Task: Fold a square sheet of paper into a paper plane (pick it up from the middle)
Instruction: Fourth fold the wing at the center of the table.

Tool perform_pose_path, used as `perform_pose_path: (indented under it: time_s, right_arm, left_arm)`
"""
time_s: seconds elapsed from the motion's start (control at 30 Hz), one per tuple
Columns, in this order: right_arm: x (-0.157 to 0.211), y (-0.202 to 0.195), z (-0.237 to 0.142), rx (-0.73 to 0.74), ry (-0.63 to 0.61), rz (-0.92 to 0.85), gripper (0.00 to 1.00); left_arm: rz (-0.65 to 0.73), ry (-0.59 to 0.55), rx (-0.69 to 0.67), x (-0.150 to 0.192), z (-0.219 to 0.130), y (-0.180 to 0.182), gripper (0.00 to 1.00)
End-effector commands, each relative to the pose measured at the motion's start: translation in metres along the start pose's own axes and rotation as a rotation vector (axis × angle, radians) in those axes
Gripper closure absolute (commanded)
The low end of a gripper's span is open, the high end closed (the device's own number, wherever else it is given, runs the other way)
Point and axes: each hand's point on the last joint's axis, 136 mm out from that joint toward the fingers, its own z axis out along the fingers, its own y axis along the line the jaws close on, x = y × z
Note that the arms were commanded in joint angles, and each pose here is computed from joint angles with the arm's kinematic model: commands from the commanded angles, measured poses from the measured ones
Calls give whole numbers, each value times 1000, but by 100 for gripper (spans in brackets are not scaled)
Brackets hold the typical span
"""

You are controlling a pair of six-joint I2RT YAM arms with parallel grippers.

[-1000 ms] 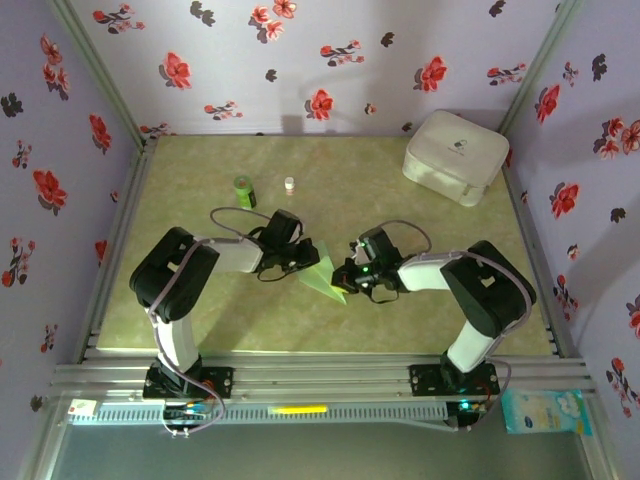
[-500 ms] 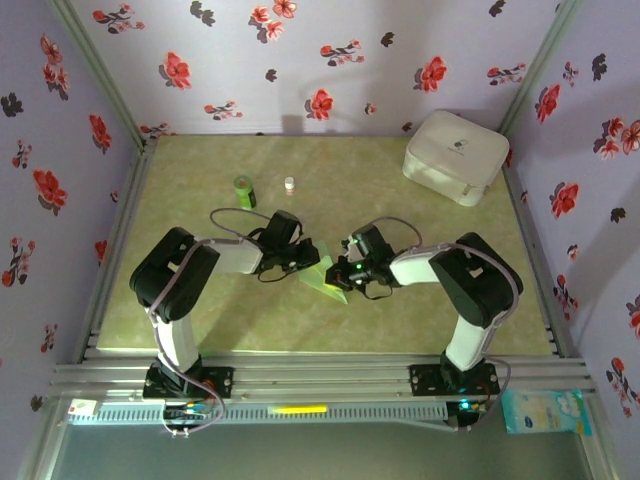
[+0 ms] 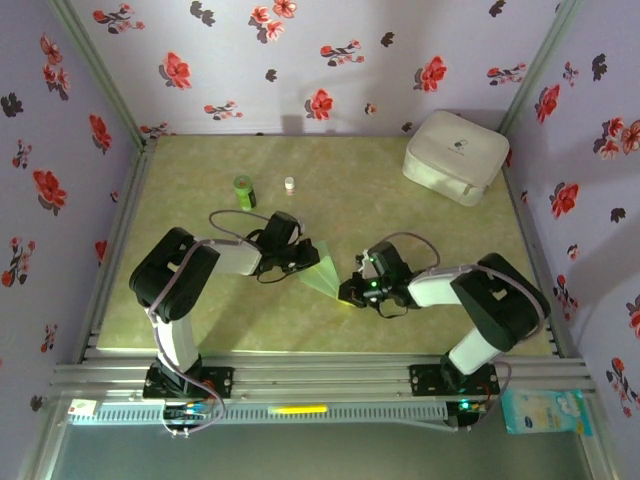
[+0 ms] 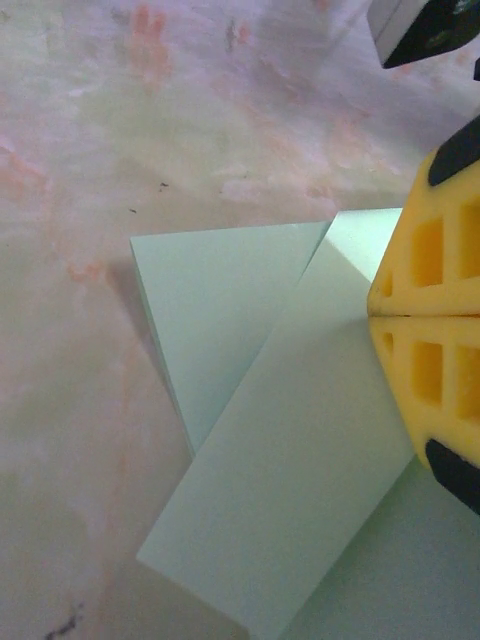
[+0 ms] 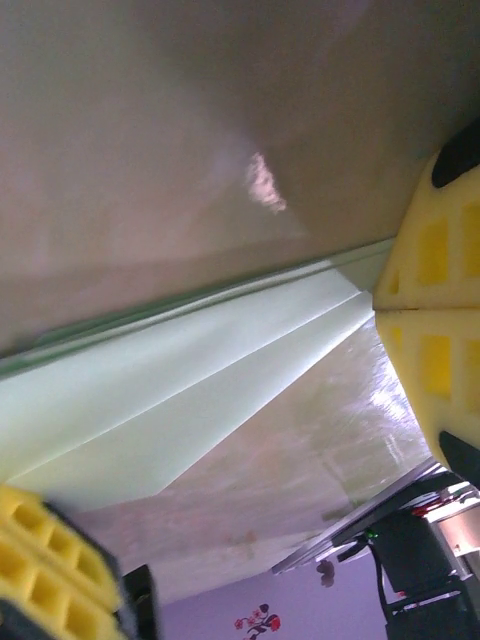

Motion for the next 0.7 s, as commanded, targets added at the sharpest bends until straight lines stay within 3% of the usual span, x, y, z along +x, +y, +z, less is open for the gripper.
perform_pose_path:
  time_s: [0.0,0.33,0.47,0.67]
  right_arm:
    - [33,-35,-7,116,80,70,94]
    - [1,2,-32,129,-53,50,89]
    - [-13,4,-37,140,-103,83,81]
    - [-15,8,-28,101,-76,153,69]
  left_arm:
    - [-69,21,-149,13,1,50,93]
    - [-103,26,-124,15,1,49,93]
    - [-113,28,-107,14,1,46,93]
    - [-138,42,-102,14,2,43,93]
